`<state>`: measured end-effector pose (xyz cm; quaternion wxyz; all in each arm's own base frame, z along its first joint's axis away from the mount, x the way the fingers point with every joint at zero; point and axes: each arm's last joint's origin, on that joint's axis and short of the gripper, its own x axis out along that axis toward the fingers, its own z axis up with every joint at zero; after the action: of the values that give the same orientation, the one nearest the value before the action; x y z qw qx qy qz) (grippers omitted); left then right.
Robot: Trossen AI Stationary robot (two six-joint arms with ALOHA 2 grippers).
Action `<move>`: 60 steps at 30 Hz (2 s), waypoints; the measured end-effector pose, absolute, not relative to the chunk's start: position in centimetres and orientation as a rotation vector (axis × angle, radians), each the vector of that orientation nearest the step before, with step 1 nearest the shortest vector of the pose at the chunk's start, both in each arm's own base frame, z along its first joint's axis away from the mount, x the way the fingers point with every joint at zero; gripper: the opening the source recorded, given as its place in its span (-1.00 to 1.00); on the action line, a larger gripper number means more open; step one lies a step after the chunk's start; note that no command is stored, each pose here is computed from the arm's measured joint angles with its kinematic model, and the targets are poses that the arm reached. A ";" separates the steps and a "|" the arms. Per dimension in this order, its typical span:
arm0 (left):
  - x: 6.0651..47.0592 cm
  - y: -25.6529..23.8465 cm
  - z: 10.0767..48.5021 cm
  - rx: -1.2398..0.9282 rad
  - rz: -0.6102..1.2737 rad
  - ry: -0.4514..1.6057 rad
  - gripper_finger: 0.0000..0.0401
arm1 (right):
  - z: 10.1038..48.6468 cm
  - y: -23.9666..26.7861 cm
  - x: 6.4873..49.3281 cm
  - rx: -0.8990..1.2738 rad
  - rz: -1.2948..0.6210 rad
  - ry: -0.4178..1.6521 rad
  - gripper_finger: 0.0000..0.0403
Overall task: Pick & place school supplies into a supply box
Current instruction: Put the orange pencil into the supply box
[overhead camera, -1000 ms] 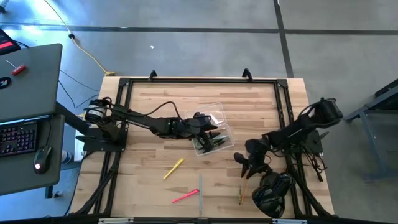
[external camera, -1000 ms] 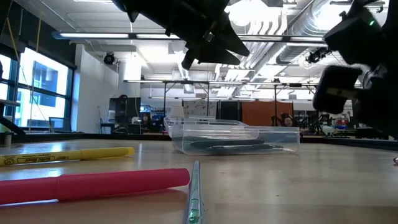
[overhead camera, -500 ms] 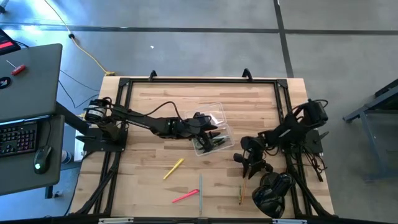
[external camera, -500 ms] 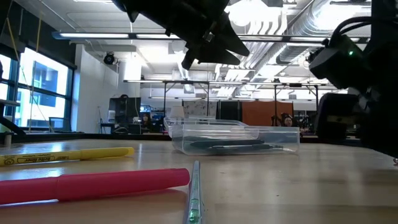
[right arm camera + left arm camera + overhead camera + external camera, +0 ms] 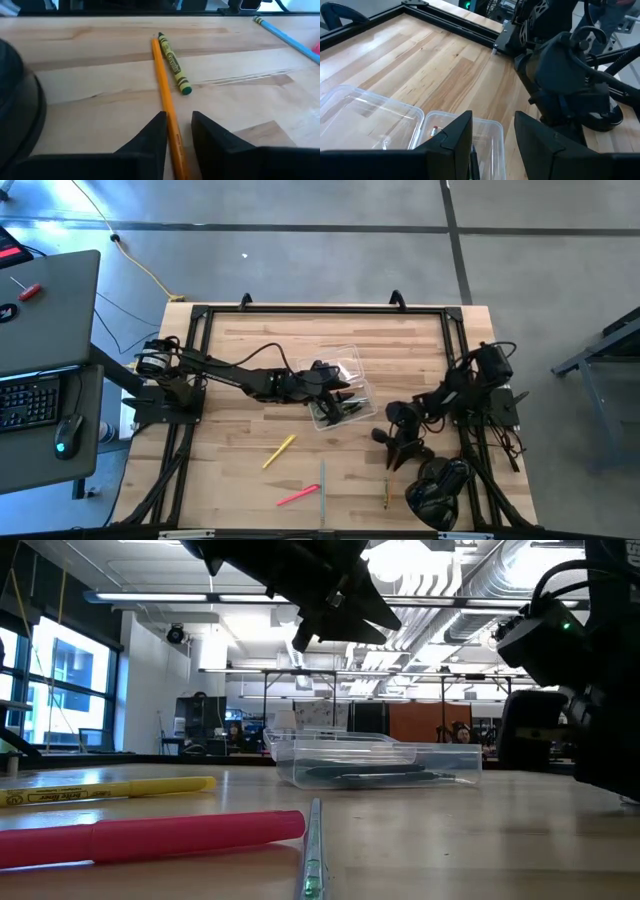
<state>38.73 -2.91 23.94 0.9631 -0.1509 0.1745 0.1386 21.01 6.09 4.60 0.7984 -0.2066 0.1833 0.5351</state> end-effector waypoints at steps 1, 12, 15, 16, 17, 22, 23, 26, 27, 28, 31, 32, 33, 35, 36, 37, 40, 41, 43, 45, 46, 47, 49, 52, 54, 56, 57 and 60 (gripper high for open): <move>38.7 -2.9 23.9 -0.306 0.281 0.353 -0.12 | 4.6 6.2 21.1 -0.430 1.146 0.400 -0.68; 38.7 -2.9 23.9 -0.306 0.281 0.354 -0.12 | 4.5 6.4 21.0 -0.417 1.147 0.422 -0.95; 38.7 -2.9 23.9 -0.306 0.281 0.354 -0.12 | 4.4 6.4 20.9 -0.410 1.154 0.435 -0.96; 38.7 -2.9 23.9 -0.306 0.281 0.354 -0.12 | 4.4 6.4 20.9 -0.410 1.154 0.436 -0.95; 38.7 -2.9 23.9 -0.306 0.281 0.354 -0.12 | 4.4 6.4 20.9 -0.410 1.154 0.435 -0.95; 38.7 -2.9 23.9 -0.308 0.282 0.354 -0.12 | 4.6 6.5 21.1 -0.396 1.150 0.410 -0.98; 38.7 -2.9 23.9 -0.308 0.282 0.354 -0.12 | 4.8 6.5 21.2 -0.382 1.155 0.390 -0.98; 38.7 -2.9 23.9 -0.308 0.282 0.353 -0.12 | 5.5 6.7 21.6 -0.323 1.150 0.321 -0.96; 38.7 -2.9 23.9 -0.308 0.283 0.353 -0.12 | 5.7 6.7 21.8 -0.312 1.138 0.304 -0.96; 38.7 -2.9 23.9 -0.308 0.283 0.353 -0.12 | 6.0 6.8 22.0 -0.302 1.136 0.271 -0.96; 38.7 -2.9 23.9 -0.308 0.287 0.352 -0.12 | 7.0 6.8 22.6 -0.305 1.098 0.178 -0.98; 38.7 -2.9 23.9 -0.309 0.289 0.351 -0.12 | 7.3 6.7 22.8 -0.310 1.089 0.148 -0.98; 38.7 -2.9 23.9 -0.321 0.294 0.349 -0.12 | 7.5 6.6 22.9 -0.318 1.078 0.124 -0.98; 38.7 -2.9 23.9 -0.339 0.297 0.346 -0.12 | 8.1 6.3 23.2 -0.350 1.022 0.072 -0.98; 38.7 -2.9 24.0 -0.340 0.297 0.346 -0.12 | 8.4 6.1 23.4 -0.367 0.978 0.052 -0.97; 38.6 -2.9 24.1 -0.339 0.296 0.347 -0.12 | 8.8 5.8 23.6 -0.382 0.933 0.037 -0.97; 38.3 -2.9 25.0 -0.334 0.286 0.329 -0.12 | 9.8 4.6 24.1 -0.419 0.787 0.003 -0.98; 38.0 -2.9 25.3 -0.335 0.283 0.329 -0.12 | 10.2 4.2 24.3 -0.432 0.718 0.000 -0.98; 37.5 -2.8 26.3 -0.337 0.280 0.317 -0.12 | 10.9 3.1 24.6 -0.438 0.541 0.022 -0.98; 36.6 -2.7 27.5 -0.332 0.290 0.317 -0.12 | 11.5 2.1 24.8 -0.405 0.374 0.058 -0.98; 36.1 -2.6 28.2 -0.328 0.301 0.304 -0.12 | 11.8 1.6 24.9 -0.396 0.312 0.068 -0.98; 35.6 -2.5 28.9 -0.311 0.318 0.293 -0.12 | 12.0 1.2 24.9 -0.392 0.271 0.082 -0.98; 34.5 -2.3 30.1 -0.269 0.339 0.283 -0.12 | 12.1 0.6 24.9 -0.402 0.239 0.116 -0.98; 33.8 -2.2 31.3 -0.219 0.334 0.252 -0.12 | 12.0 0.1 25.6 -0.416 0.239 0.210 -0.99; 33.6 -2.1 31.7 -0.217 0.343 0.240 -0.12 | 11.8 -0.2 26.4 -0.401 0.250 0.314 -0.99; 33.6 -2.1 31.7 -0.216 0.349 0.237 -0.12 | 11.5 -0.3 27.2 -0.397 0.231 0.449 -0.99; 33.6 -2.2 31.6 -0.214 0.348 0.246 -0.12 | 11.5 -0.3 27.7 -0.399 0.220 0.511 -0.99; 33.6 -2.2 31.4 -0.215 0.328 0.267 -0.12 | 12.2 -0.3 28.9 -0.402 0.197 0.604 -0.97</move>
<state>33.56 -2.22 31.42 0.9720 -0.1063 0.1322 0.1623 28.95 -0.33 12.23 0.9302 -0.1961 0.2950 0.0960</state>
